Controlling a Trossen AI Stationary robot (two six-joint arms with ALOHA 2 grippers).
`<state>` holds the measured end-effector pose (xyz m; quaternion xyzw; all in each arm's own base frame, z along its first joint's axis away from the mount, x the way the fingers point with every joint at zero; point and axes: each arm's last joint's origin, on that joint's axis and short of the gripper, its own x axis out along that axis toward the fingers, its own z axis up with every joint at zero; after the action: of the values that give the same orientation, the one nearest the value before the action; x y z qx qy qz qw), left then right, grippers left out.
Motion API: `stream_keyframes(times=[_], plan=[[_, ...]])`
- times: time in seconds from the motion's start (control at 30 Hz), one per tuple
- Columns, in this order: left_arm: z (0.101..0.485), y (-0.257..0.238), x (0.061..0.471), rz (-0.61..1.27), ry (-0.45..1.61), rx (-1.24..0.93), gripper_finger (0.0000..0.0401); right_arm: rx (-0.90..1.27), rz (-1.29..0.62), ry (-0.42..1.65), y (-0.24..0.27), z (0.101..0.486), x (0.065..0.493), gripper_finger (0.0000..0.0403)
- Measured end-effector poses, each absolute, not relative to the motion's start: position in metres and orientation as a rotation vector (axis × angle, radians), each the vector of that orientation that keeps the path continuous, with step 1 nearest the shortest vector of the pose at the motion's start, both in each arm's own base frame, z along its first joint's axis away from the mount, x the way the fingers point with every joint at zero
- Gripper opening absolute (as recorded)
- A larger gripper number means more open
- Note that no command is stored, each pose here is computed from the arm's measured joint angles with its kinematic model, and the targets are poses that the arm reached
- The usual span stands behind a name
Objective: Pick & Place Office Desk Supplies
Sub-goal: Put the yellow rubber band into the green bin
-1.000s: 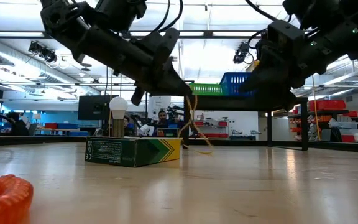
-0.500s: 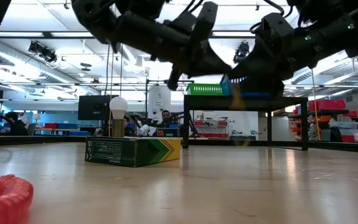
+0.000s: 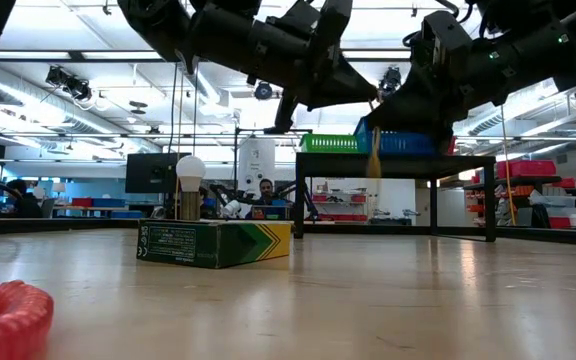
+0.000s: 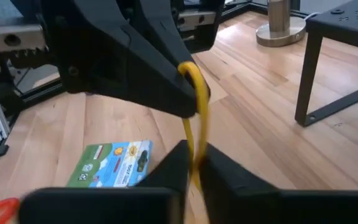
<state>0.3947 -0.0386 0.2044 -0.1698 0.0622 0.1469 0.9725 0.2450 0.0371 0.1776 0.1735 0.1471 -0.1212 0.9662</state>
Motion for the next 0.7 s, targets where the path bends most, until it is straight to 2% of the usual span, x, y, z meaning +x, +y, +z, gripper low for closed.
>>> stream_keyframes(times=[0.1, 0.27, 0.43, 0.7], plan=[[0.208, -0.038, 0.394, 0.296, 0.118, -0.344, 0.0018, 0.346, -0.244, 0.298, 0.037, 0.178, 0.245, 0.0011], [0.208, -0.038, 0.394, 0.296, 0.116, -0.346, 0.0055, 0.319, -0.233, 0.302, 0.037, 0.178, 0.245, 0.0018], [0.212, -0.037, 0.391, 0.300, 0.127, -0.342, 0.0088, 0.322, -0.229, 0.295, 0.037, 0.180, 0.244, 0.0007], [0.232, -0.029, 0.368, 0.302, 0.134, -0.291, 0.0094, 0.324, -0.206, 0.283, 0.037, 0.189, 0.239, 0.0005]])
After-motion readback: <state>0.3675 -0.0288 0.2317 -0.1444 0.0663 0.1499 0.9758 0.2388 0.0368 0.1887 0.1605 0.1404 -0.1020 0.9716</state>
